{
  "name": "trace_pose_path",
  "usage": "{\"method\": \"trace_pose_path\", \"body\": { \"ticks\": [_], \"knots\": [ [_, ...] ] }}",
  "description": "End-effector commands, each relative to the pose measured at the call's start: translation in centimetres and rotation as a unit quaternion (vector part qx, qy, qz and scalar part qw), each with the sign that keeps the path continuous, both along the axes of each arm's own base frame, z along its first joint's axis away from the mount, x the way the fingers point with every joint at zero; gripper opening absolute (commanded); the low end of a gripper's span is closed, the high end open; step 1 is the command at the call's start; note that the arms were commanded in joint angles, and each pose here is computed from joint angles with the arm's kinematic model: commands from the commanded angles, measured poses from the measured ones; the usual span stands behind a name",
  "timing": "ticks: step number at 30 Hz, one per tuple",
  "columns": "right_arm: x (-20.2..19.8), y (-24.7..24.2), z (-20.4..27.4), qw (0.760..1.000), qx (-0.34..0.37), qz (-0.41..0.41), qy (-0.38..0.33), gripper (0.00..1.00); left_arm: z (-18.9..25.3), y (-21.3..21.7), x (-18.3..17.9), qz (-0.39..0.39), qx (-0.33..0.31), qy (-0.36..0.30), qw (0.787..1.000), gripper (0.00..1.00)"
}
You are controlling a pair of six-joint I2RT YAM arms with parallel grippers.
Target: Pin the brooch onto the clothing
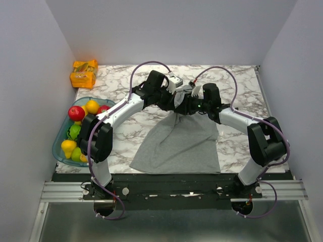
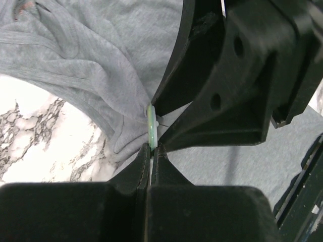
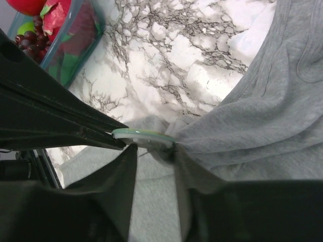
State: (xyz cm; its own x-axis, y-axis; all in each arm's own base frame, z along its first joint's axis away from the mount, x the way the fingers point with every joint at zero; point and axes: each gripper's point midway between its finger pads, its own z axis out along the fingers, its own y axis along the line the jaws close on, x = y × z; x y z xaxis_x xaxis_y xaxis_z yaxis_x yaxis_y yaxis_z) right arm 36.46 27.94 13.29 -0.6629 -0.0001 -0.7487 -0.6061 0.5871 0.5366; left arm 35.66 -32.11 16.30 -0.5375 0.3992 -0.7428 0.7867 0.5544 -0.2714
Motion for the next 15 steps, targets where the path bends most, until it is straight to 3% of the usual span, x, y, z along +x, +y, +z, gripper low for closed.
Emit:
{"method": "trace_pose_path", "body": {
  "ticks": [1,10,15],
  "knots": [
    [-0.7,-0.8,1.6,0.998,-0.023,-0.013,-0.058,0.50,2.2,-1.8,-1.5,-0.045,-0.047,0.004,0.998,0.00],
    [-1.9,-3.8,0.9,0.991,-0.075,-0.045,-0.102,0.51,1.1,-1.2,-1.2,-0.058,-0.044,0.022,0.997,0.00],
    [-2.8,-3.9,0.9,0.994,-0.044,-0.011,-0.104,0.52,0.6,-1.4,-1.3,-0.065,-0.055,0.036,0.996,0.00]
  ]
}}
